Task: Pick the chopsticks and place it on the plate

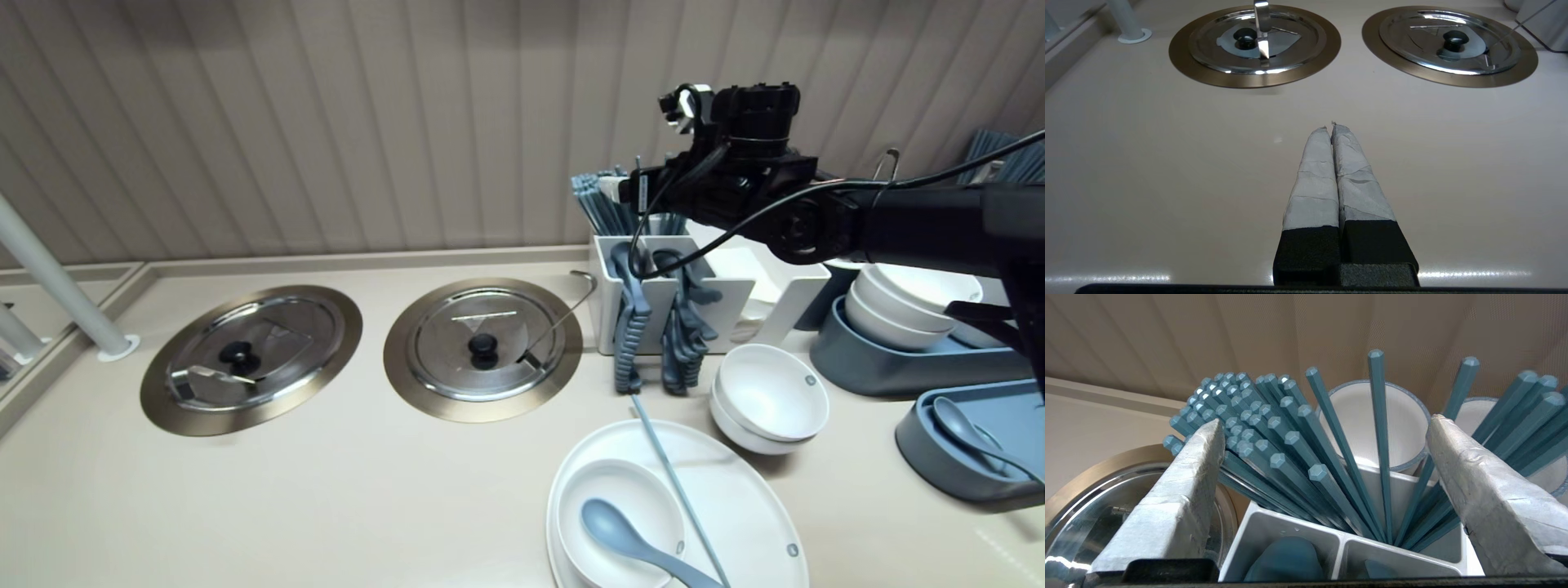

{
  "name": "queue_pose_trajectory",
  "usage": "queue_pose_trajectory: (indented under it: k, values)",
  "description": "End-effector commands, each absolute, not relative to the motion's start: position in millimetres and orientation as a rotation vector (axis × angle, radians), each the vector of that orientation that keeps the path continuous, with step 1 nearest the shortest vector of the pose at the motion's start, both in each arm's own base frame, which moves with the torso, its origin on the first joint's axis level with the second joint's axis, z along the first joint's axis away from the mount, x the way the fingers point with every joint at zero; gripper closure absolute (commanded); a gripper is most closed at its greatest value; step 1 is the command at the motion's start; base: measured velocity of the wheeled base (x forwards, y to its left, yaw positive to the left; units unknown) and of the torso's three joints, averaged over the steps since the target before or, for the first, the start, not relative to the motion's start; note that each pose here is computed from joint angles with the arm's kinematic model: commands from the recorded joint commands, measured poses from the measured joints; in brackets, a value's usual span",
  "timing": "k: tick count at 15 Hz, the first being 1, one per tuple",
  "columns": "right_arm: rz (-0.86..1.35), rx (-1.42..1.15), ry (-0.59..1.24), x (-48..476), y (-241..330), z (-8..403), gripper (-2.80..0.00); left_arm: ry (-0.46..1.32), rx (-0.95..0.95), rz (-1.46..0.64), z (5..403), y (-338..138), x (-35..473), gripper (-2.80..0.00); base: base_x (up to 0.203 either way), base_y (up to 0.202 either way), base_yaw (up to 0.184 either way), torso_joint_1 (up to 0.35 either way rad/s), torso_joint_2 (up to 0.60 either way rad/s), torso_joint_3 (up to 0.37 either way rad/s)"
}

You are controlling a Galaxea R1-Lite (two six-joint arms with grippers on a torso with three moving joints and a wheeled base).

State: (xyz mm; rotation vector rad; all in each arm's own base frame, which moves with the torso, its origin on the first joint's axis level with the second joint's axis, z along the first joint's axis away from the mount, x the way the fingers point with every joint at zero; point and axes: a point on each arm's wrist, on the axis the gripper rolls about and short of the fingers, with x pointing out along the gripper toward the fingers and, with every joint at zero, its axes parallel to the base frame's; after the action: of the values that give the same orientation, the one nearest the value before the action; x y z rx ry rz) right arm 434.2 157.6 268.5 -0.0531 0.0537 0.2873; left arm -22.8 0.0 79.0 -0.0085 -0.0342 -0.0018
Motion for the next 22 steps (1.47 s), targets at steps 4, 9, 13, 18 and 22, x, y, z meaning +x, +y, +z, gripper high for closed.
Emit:
queue_pose_trajectory:
  k: [4,9,13,18,22]
  values:
    - [0.271,-0.055,0.064,439.4,151.9,263.6,-2.8,-0.028,-0.009,-0.002,77.0,0.0,-22.3,0.0,0.0,0.0,0.0,0.0,0.0,0.0]
    - [0.294,-0.05,0.046,412.8,146.4,287.3,-2.8,-0.028,-0.009,-0.002,77.0,0.0,-22.3,0.0,0.0,0.0,0.0,0.0,0.0,0.0]
    - [0.309,-0.15,0.07,392.7,144.0,290.0,-2.8,-0.028,-0.009,-0.002,77.0,0.0,-22.3,0.0,0.0,0.0,0.0,0.0,0.0,0.0]
    - [0.256,-0.186,0.094,406.3,145.1,275.2,-2.8,-0.028,-0.009,-0.002,77.0,0.0,-22.3,0.0,0.0,0.0,0.0,0.0,0.0,0.0]
    - [0.19,-0.18,0.088,426.3,150.8,264.1,-2.8,-0.028,-0.009,0.0,77.0,0.0,-22.3,0.0,0.0,0.0,0.0,0.0,0.0,0.0]
